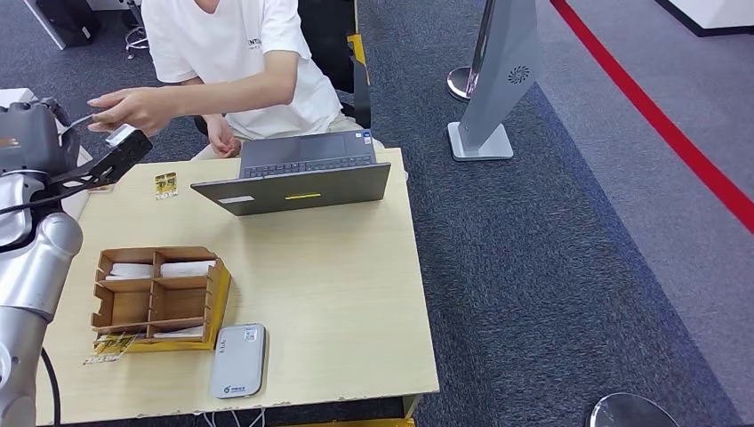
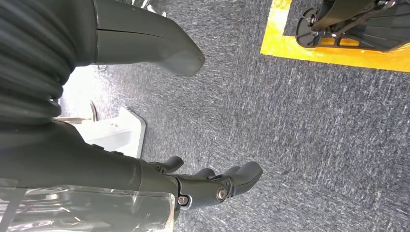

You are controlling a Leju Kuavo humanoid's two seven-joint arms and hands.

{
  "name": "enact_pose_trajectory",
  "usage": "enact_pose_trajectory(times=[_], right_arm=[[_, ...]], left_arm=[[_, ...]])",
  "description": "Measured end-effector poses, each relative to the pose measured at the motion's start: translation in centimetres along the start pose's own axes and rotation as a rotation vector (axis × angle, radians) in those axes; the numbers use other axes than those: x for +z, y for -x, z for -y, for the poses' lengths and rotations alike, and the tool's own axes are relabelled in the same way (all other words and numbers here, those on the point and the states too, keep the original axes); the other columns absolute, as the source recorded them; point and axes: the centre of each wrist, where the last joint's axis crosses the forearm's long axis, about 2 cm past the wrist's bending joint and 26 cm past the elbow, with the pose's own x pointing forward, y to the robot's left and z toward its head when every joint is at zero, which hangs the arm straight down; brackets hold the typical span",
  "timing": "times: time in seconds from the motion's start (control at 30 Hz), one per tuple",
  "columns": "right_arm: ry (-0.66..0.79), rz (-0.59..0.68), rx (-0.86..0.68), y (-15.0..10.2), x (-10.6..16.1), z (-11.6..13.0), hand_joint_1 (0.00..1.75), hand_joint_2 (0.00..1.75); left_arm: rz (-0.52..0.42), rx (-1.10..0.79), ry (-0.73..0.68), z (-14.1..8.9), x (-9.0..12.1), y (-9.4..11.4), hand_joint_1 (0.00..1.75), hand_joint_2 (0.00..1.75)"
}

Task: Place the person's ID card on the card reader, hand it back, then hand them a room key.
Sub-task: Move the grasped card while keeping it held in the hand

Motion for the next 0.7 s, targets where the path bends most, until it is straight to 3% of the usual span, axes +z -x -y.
enact_pose_trajectory(times=[0.33,0.47,0.7], right_arm=[[0.0,-0.009,-0.001,0.0,0.1,-0.2,0.0,1.75],[0.005,-0.018,-0.007,0.0,0.1,-0.4,0.0,1.75],[0.008,-0.029,-0.033,0.2,0.3,-0.9,0.0,1.75]], left_arm=[[0.041,0.029,0.007,1.7,2.6,-0.4,1.75,1.75],[0.108,0.07,-0.023,2.7,6.5,-1.7,1.75,1.75],[0.265,0.152,-0.064,3.4,16.2,-5.3,1.75,1.75]])
